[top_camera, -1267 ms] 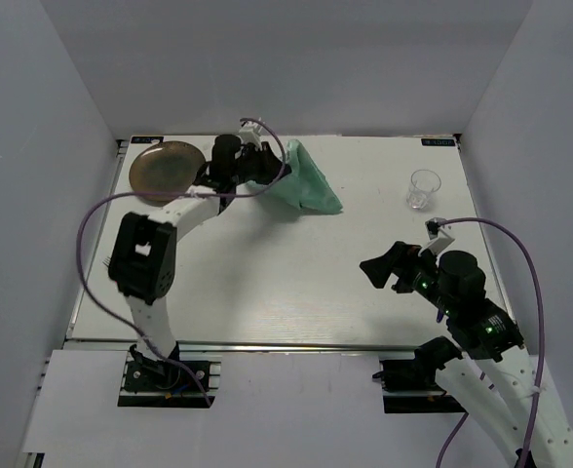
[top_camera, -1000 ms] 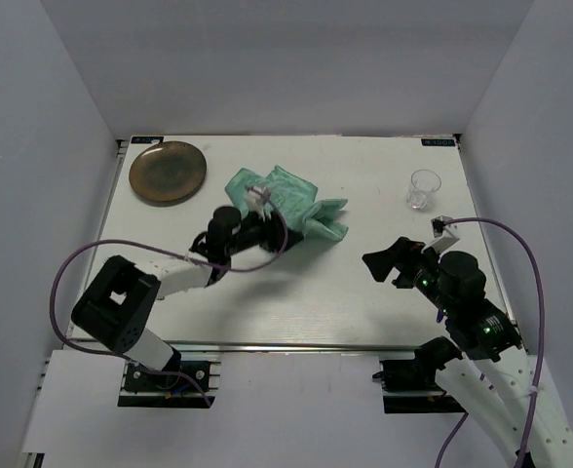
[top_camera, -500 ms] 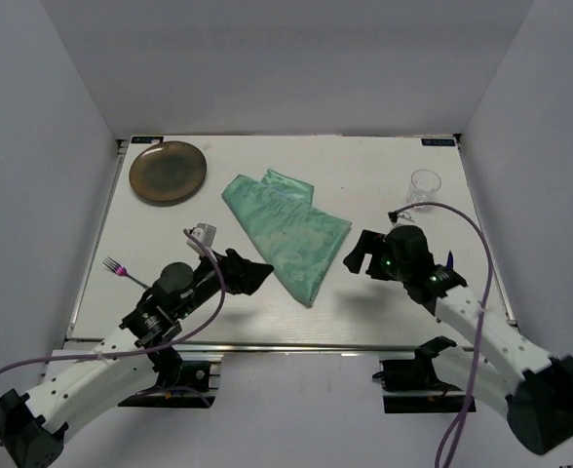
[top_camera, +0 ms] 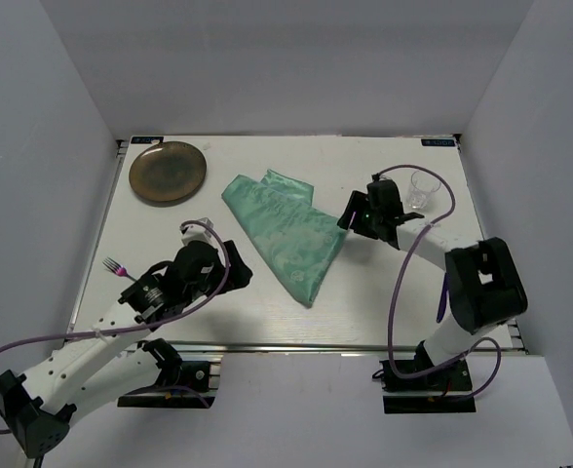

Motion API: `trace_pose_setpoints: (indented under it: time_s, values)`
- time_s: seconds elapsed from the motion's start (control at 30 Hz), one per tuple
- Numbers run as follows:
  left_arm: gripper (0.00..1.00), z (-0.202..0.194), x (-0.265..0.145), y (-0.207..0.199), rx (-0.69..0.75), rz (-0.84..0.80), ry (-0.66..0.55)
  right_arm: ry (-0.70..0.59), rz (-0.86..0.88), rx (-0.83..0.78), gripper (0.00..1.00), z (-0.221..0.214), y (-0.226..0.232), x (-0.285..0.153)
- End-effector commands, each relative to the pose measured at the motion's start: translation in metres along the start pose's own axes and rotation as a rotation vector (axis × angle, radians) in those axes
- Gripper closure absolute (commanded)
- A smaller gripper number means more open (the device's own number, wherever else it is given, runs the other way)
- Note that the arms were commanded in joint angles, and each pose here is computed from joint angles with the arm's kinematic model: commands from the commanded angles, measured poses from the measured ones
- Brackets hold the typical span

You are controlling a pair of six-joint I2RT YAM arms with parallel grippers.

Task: Set the dinner table for one person

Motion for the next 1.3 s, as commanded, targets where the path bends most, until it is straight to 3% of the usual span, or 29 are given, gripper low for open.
trace_pose_setpoints:
  time_s: [0.0,0.23,0.33,0.4,0.5,0.63,0.7,0.8,0.93,1.07,1.2,1.27]
  values:
    - [0.02,0.001,-0.013,0.014,0.006,0.024,-0.016,-0.040,0.027,0.022,0.34,0.021,0.007,0.013]
    - [0.02,0.008,-0.016,0.012,0.035,0.030,-0.026,-0.021,0.009,0.059,0.37,0.024,0.000,0.033]
    - [0.02,0.009,-0.014,0.010,0.051,0.037,-0.014,-0.022,0.006,0.065,0.43,0.026,-0.002,0.038]
    - [0.02,0.008,-0.011,0.010,0.059,0.042,-0.008,-0.023,0.005,0.065,0.55,0.026,-0.002,0.041]
    - [0.02,0.008,-0.011,0.010,0.066,0.045,-0.008,0.001,0.026,0.072,0.58,0.023,-0.001,0.044]
    - [0.02,0.008,-0.011,0.011,0.066,0.050,-0.009,0.006,0.020,0.080,0.56,0.024,-0.003,0.045]
    - [0.02,0.008,-0.011,0.011,0.069,0.053,-0.007,0.019,0.008,0.084,0.47,0.023,-0.005,0.046]
    - [0.02,0.008,-0.011,0.012,0.069,0.058,-0.007,0.038,-0.013,0.089,0.49,0.020,-0.007,0.049]
    - [0.02,0.009,-0.012,0.010,0.068,0.051,-0.010,0.024,-0.007,0.095,0.70,0.021,-0.008,0.047]
    - [0.02,0.012,-0.013,0.009,0.070,0.050,-0.016,0.021,0.002,0.085,1.00,0.025,-0.004,0.047]
    - [0.02,0.014,-0.014,0.009,0.067,0.056,-0.023,-0.005,0.083,0.040,1.00,0.036,0.013,0.038]
    - [0.02,0.018,-0.015,0.009,0.054,0.069,-0.038,-0.042,0.260,-0.008,1.00,0.045,0.049,0.021]
Point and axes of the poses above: each gripper's point midway between its finger pads, its own x axis out along the fingers, its own y axis along the line the jaws close on, z = x × y, the point moved 1 cm from there along -x, back along the fingers, and after that the axes turned 6 degrees about -x, right-handed, at the moved point
